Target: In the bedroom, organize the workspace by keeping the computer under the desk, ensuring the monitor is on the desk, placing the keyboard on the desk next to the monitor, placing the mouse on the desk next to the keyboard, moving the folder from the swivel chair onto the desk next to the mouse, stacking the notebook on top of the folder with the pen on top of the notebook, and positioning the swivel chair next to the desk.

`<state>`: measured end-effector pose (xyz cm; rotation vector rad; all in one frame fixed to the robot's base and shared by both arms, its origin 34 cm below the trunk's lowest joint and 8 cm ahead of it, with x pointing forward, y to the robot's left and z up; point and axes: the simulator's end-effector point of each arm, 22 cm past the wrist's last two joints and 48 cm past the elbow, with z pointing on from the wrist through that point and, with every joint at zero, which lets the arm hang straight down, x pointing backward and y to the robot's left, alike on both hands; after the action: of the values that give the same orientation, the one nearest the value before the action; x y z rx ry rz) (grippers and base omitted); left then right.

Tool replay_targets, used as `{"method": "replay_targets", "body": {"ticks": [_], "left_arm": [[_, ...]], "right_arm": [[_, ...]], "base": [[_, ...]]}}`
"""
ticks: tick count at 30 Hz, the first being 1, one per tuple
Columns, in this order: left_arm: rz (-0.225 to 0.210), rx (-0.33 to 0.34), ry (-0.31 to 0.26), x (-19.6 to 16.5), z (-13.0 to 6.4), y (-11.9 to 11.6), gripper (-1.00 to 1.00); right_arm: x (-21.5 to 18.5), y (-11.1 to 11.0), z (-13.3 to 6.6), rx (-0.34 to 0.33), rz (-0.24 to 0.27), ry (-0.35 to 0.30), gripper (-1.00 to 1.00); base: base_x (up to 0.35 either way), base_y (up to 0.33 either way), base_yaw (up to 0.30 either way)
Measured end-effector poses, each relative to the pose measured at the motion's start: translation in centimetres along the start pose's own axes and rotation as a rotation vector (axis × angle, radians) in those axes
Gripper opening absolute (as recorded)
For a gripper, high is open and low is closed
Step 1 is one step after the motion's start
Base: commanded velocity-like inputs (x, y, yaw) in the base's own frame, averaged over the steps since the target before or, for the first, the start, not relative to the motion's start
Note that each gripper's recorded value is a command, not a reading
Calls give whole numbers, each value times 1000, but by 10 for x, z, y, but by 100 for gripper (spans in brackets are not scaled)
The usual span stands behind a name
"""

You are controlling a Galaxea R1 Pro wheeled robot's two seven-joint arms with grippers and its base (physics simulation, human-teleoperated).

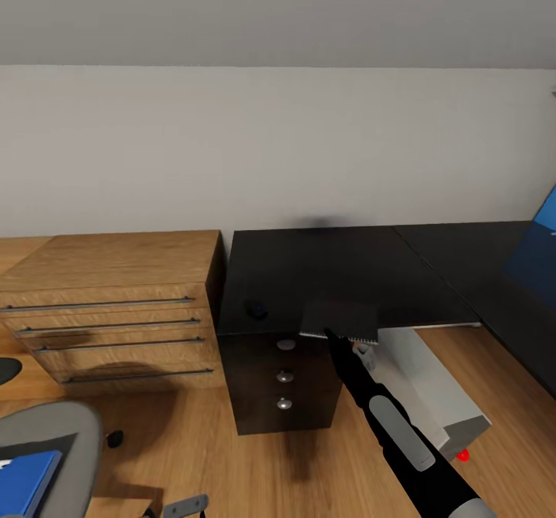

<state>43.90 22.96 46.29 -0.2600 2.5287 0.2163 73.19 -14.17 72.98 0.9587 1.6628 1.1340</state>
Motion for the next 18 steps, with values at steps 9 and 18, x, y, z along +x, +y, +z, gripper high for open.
{"method": "replay_targets", "body": {"ticks": [9, 18], "left_arm": [[-2, -1, -1, 0, 0, 0, 100], [-5, -5, 3, 0, 0, 1, 100]], "right_arm": [[0, 1, 0, -1, 0, -2, -100], [1, 0, 0, 1, 0, 0, -100]], "base": [[100, 0, 0], [14, 0, 0]]}}
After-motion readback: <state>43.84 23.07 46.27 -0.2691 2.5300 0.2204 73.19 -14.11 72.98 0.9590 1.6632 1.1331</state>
